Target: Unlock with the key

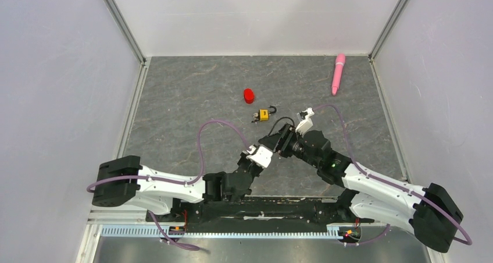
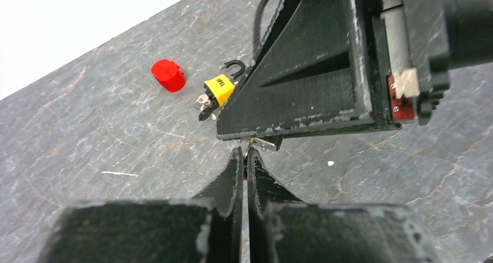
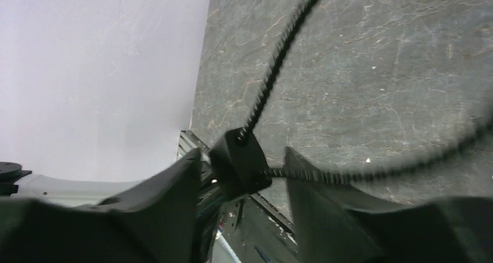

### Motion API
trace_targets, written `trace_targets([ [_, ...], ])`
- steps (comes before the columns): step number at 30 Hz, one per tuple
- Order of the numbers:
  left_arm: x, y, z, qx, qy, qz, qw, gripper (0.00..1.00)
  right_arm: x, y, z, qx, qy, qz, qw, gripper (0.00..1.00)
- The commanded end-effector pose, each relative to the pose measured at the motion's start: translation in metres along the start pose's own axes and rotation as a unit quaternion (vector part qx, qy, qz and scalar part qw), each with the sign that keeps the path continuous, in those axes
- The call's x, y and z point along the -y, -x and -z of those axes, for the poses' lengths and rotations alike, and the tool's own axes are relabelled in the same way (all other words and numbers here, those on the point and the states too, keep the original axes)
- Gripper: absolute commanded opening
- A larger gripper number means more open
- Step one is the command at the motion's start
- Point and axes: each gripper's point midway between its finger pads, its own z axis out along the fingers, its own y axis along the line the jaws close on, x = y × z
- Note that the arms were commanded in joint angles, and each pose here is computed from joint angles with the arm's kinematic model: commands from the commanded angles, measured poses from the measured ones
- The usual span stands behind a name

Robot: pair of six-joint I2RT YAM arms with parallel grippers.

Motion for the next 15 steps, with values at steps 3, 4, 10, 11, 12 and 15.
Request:
trace_targets([
  [3, -0.008, 0.024, 0.007, 0.048, -0.004, 0.116, 0.992, 0.02, -0.011, 0.026, 0.007, 0.049, 0.000, 0.036, 0.998, 0.73],
  [4, -0.010, 0.023, 0.007, 0.049, -0.006, 0.133, 0.990, 0.02, -0.011, 0.029, 0.009, 0.054, -0.001, 0.037, 0.998, 0.76],
  [10, -0.020, 0.019, 0.009, 0.052, -0.015, 0.179, 0.982, 0.02, -0.010, 0.041, 0.018, 0.078, 0.003, 0.041, 0.996, 0.79],
  [11, -0.020, 0.019, 0.009, 0.053, -0.017, 0.181, 0.982, 0.02, -0.008, 0.042, 0.019, 0.081, 0.001, 0.040, 0.996, 0.78],
  [12, -0.020, 0.019, 0.010, 0.053, -0.018, 0.183, 0.981, 0.02, -0.006, 0.043, 0.019, 0.085, -0.002, 0.037, 0.996, 0.76],
  [15, -0.018, 0.019, 0.011, 0.054, -0.023, 0.189, 0.980, 0.02, 0.002, 0.041, 0.018, 0.084, -0.010, 0.025, 0.996, 0.71],
])
